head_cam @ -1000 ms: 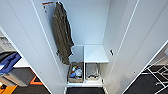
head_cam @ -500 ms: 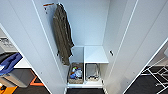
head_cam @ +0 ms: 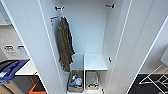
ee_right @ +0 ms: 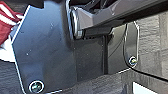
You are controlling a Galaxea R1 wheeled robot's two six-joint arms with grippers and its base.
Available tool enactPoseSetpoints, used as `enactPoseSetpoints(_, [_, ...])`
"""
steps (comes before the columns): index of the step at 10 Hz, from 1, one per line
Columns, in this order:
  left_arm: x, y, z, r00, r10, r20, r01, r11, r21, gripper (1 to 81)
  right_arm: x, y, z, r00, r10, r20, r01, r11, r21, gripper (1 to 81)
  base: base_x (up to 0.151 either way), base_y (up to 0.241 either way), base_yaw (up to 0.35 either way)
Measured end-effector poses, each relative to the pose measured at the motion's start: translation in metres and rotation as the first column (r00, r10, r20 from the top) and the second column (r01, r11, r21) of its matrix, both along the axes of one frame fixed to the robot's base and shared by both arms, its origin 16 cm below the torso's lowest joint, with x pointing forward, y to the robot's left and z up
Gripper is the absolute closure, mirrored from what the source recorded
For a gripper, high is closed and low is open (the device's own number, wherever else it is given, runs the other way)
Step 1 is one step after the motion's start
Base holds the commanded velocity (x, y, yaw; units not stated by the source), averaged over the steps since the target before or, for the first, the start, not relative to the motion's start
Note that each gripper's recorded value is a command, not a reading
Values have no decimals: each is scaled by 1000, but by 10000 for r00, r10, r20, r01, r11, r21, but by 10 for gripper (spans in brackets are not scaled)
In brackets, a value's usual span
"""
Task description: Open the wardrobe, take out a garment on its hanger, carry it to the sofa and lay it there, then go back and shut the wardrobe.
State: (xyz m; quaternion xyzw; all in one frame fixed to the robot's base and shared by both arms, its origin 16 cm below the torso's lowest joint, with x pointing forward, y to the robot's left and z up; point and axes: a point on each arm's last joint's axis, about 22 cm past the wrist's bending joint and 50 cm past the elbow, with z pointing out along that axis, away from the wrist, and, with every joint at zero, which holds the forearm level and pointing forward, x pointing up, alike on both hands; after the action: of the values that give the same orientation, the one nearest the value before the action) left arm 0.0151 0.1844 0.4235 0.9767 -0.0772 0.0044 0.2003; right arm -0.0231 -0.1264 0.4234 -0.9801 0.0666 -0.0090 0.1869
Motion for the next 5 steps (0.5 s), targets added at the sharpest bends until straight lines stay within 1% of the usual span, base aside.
enactPoseSetpoints(1, [-1, 10, 0, 10000, 36, 15, -36, 9999, 119, 10, 4, -1, 0, 10000, 20, 54, -20, 10000, -1, 10, 0, 0, 0])
enactPoseSetpoints(2, [-5, 26, -1, 9998, 159, -70, -157, 9995, 283, 10, 10, -8, -2, 9999, 35, 102, -34, 9999, -99, 10, 0, 0, 0])
enactPoseSetpoints(3, [-8, 50, -2, 9991, 379, -169, -368, 9976, 587, 10, 22, -27, -5, 9997, 48, 232, -39, 9993, -363, 10, 0, 0, 0])
enactPoseSetpoints(4, [-8, 83, -3, 9979, 617, -195, -592, 9925, 1073, 10, 40, -66, -9, 9992, 39, 400, -4, 9962, -866, 10, 0, 0, 0])
enactPoseSetpoints(5, [-7, 118, -3, 9960, 868, -193, -827, 9841, 1572, 10, 60, -114, -12, 9982, -25, 595, 114, 9887, -1493, 10, 0, 0, 0])
